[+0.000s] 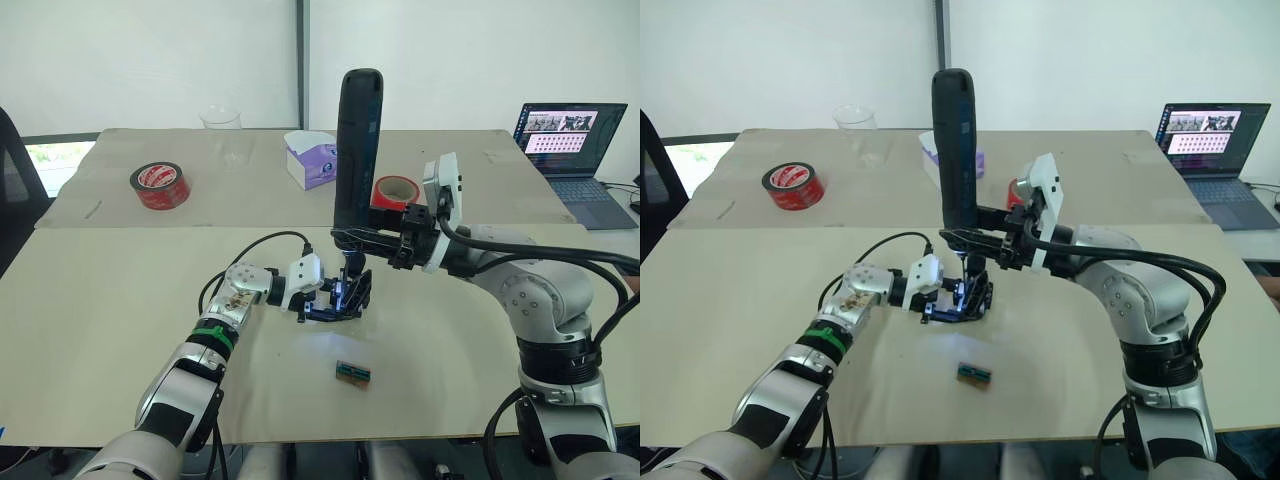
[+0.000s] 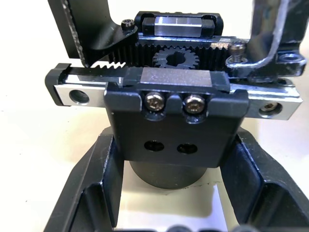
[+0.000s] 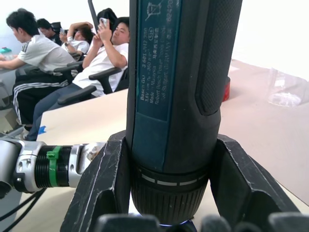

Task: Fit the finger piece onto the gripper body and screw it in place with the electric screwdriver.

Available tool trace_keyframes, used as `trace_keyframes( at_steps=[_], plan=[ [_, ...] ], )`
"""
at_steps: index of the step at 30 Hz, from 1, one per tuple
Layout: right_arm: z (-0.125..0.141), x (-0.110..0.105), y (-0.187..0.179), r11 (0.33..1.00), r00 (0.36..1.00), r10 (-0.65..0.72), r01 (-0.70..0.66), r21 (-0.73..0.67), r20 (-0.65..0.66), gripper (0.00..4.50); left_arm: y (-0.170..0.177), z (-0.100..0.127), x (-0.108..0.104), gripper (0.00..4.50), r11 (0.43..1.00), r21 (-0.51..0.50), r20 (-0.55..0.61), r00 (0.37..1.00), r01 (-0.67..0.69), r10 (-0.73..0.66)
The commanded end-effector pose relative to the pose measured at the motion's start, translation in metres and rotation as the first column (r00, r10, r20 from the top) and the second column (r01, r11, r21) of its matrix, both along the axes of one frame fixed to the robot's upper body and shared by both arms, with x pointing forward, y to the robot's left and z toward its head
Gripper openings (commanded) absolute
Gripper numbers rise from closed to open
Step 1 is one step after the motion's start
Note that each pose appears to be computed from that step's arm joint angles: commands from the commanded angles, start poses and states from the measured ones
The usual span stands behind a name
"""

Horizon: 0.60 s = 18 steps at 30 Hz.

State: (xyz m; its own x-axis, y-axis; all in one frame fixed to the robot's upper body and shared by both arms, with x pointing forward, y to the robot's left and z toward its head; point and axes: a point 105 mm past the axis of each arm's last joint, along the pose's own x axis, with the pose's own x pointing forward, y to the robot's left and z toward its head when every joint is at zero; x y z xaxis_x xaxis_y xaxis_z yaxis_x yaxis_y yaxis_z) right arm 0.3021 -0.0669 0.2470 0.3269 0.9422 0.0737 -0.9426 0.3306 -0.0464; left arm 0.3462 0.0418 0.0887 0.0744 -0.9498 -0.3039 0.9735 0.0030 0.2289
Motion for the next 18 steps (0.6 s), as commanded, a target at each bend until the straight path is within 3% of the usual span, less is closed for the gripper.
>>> trace_keyframes(
  at_steps=[1,18],
  plan=[
    [0.0245,-0.0061,-0.0011,0.999,0.994,-0.003,-0.001,0.041,0.106,1.89,0.0002,0.0095,0.0033,2.28,1.0,-0.002,0.032,0.999,0.001,-0.001],
    [0.0161,-0.0036,-0.0015,1.0,0.994,-0.013,0.01,0.025,0.108,1.89,-0.0006,0.01,0.0017,2.28,1.0,-0.003,0.034,0.999,0.01,-0.01]
  ],
)
